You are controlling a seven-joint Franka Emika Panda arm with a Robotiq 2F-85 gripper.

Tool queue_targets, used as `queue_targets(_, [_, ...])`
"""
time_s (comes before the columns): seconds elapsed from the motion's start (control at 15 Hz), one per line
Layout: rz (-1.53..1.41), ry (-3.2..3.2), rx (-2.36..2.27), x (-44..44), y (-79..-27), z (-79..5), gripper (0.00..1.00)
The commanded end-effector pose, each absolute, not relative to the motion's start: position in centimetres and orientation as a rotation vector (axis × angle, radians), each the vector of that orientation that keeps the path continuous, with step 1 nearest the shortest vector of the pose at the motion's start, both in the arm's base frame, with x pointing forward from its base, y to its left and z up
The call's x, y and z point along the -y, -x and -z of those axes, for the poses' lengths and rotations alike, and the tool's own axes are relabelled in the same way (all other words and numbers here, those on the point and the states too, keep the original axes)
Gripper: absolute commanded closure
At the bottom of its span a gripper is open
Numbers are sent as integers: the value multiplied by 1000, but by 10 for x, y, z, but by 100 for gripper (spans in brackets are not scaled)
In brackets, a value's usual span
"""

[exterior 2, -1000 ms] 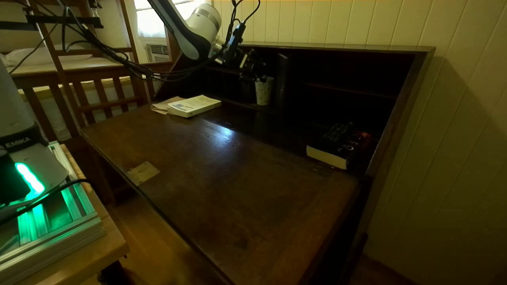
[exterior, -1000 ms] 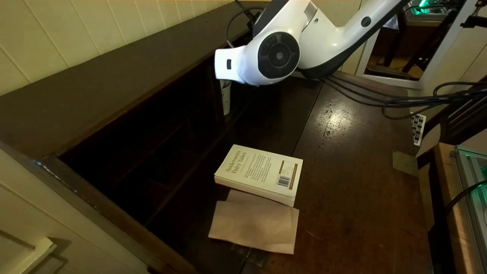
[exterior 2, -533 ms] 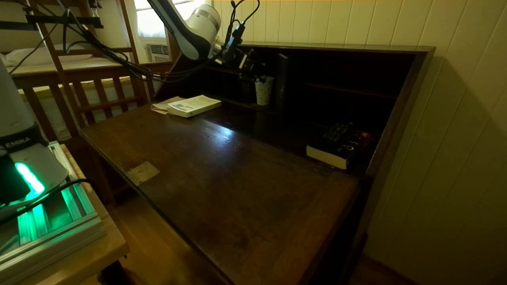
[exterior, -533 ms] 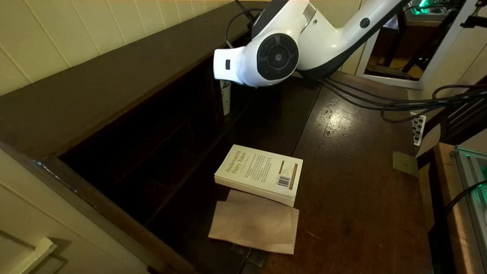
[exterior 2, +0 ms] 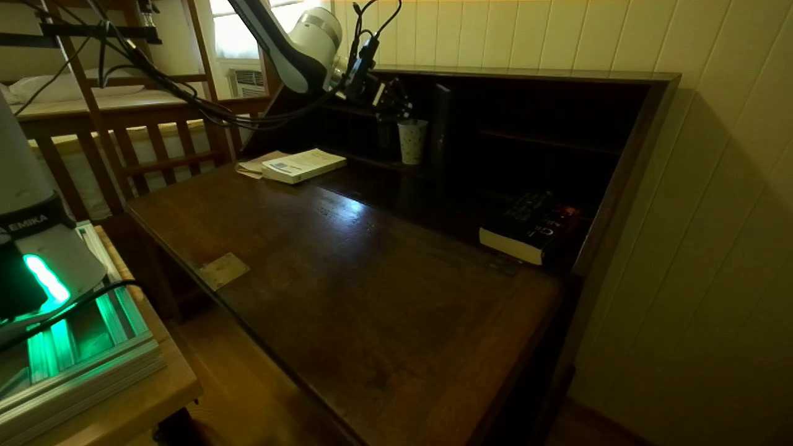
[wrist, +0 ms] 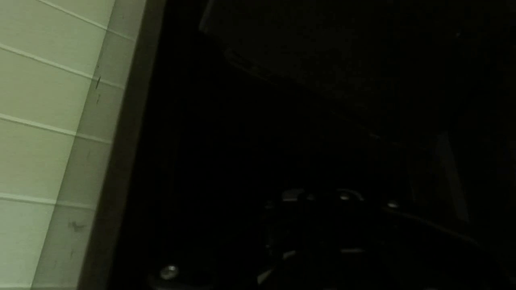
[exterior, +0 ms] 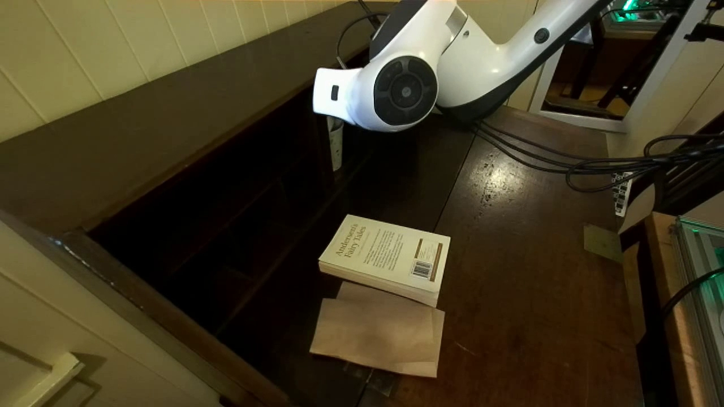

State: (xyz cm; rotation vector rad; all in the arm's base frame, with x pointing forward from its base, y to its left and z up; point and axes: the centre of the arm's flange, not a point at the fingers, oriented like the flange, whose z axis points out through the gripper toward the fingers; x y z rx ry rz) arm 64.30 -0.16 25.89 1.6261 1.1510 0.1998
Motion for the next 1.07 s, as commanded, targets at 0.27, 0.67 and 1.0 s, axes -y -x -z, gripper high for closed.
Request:
queue_targets(0.27, [-242, -1833, -919, -13, -633, -265, 100])
queue_targets(0.67, [-282, -2073, -725, -22, -621, -267, 100])
queue_targets(1.0, [-391, -2253, -474, -19, -601, -287, 100])
